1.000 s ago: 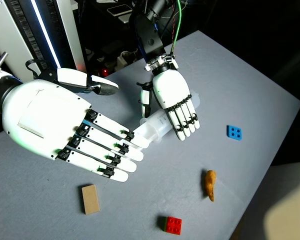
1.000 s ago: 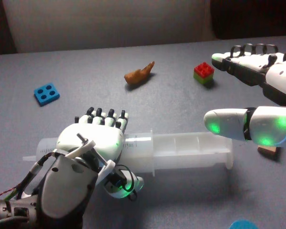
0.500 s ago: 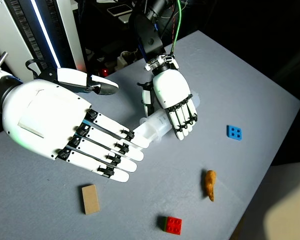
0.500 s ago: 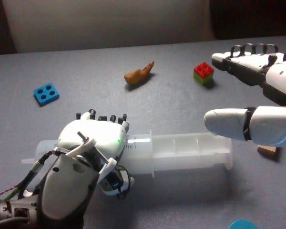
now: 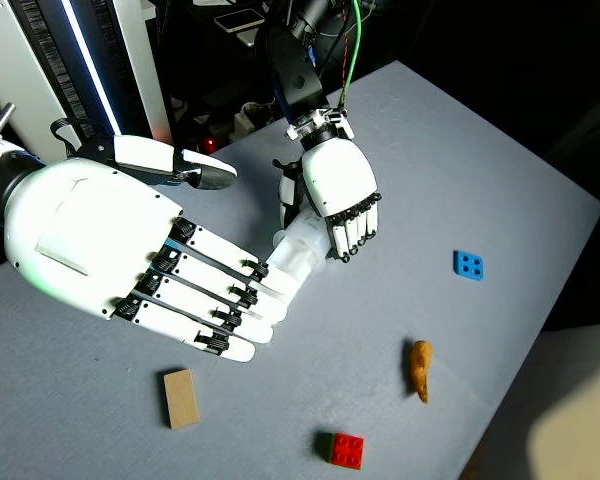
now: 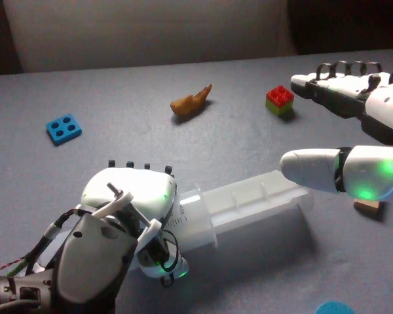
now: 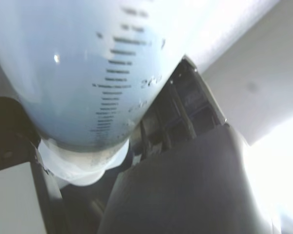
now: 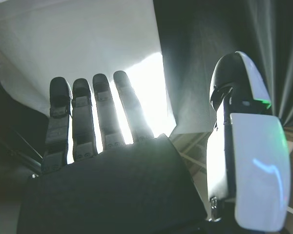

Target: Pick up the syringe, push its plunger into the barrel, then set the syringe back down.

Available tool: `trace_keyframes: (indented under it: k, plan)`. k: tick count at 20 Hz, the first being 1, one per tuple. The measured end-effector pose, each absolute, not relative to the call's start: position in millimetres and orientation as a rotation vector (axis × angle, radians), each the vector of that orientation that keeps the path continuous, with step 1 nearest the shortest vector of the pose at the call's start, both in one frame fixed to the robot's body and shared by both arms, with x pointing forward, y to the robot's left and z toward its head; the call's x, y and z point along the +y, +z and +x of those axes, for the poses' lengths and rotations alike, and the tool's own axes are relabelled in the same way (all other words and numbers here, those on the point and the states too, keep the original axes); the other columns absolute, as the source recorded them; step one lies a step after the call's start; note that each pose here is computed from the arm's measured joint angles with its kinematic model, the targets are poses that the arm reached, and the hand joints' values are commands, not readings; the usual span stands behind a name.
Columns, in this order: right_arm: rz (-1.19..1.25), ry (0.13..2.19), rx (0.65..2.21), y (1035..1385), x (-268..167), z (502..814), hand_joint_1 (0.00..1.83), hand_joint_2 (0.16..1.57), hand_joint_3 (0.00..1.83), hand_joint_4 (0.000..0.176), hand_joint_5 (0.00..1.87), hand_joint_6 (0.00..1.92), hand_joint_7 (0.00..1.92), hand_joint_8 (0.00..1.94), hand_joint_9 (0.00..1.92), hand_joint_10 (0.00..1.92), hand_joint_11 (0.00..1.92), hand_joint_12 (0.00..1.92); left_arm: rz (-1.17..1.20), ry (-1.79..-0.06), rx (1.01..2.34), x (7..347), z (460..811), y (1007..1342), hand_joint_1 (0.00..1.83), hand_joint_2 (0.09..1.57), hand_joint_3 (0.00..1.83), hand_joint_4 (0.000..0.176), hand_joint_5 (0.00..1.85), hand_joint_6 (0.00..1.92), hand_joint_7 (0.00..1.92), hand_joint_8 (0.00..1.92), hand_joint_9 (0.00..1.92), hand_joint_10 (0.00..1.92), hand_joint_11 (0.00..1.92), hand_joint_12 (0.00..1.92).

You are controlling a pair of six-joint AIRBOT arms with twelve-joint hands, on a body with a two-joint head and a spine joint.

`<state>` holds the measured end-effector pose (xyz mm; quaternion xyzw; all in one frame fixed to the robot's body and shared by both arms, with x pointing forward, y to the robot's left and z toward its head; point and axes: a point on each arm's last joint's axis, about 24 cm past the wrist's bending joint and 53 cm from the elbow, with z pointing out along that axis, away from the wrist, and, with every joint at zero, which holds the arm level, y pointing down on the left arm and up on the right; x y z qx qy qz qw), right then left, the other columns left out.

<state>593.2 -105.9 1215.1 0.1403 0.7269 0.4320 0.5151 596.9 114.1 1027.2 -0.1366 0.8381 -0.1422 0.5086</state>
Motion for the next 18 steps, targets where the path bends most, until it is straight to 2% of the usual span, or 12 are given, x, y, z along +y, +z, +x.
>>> trace_keyframes:
  k: [1, 2, 4, 9, 12, 14, 18]
  plan:
    - [0.343, 1.043, 1.746, 1215, -106, 593, 0.10, 1.04, 0.00, 0.000, 0.07, 0.00, 0.07, 0.00, 0.08, 0.00, 0.00, 0.45, -0.331, -0.344, 2.019, 114, 597, 1027, 1.37, 1.16, 0.00, 0.000, 0.86, 0.97, 0.86, 1.24, 0.85, 1.40, 0.83, 1.36]
    - [0.352, 1.050, 1.746, 1215, -106, 593, 0.08, 1.04, 0.00, 0.000, 0.08, 0.00, 0.07, 0.00, 0.08, 0.00, 0.00, 0.49, -0.329, -0.343, 2.019, 114, 596, 1027, 1.47, 1.14, 0.00, 0.000, 0.90, 0.88, 0.87, 1.17, 0.89, 1.28, 0.75, 1.55]
    - [0.381, 1.072, 1.740, 1216, -106, 593, 0.04, 1.04, 0.00, 0.000, 0.06, 0.00, 0.05, 0.00, 0.07, 0.00, 0.00, 0.45, -0.331, -0.345, 2.021, 113, 595, 1027, 1.49, 1.14, 0.00, 0.000, 0.89, 0.90, 0.85, 1.17, 0.90, 1.24, 0.75, 1.59]
    - [0.574, 1.108, 1.699, 1216, -122, 598, 0.04, 1.05, 0.00, 0.000, 0.07, 0.00, 0.08, 0.00, 0.09, 0.00, 0.00, 0.48, -0.168, -0.456, 2.016, 85, 593, 1038, 1.49, 1.14, 0.00, 0.000, 0.88, 0.92, 0.83, 1.17, 0.90, 1.24, 0.77, 1.59]
    - [0.669, 1.092, 1.641, 1220, -139, 605, 0.07, 1.05, 0.00, 0.000, 0.07, 0.00, 0.07, 0.00, 0.08, 0.00, 0.00, 0.40, -0.034, -0.553, 1.975, 63, 589, 1055, 1.49, 1.14, 0.00, 0.000, 0.91, 0.89, 0.84, 1.17, 0.88, 1.25, 0.72, 1.63]
    - [0.687, 1.083, 1.614, 1223, -145, 607, 0.09, 1.05, 0.00, 0.000, 0.07, 0.00, 0.08, 0.00, 0.08, 0.00, 0.00, 0.39, -0.023, -0.589, 1.941, 63, 593, 1065, 1.49, 1.14, 0.00, 0.000, 0.93, 0.85, 0.83, 1.19, 0.88, 1.27, 0.73, 1.62]
    - [0.745, 1.085, 1.562, 1231, -158, 607, 0.05, 1.05, 0.00, 0.000, 0.07, 0.00, 0.08, 0.00, 0.09, 0.00, 0.00, 0.43, 0.012, -0.567, 1.903, 78, 614, 1082, 1.49, 1.14, 0.00, 0.000, 0.89, 0.91, 0.81, 1.22, 0.88, 1.27, 0.72, 1.64]
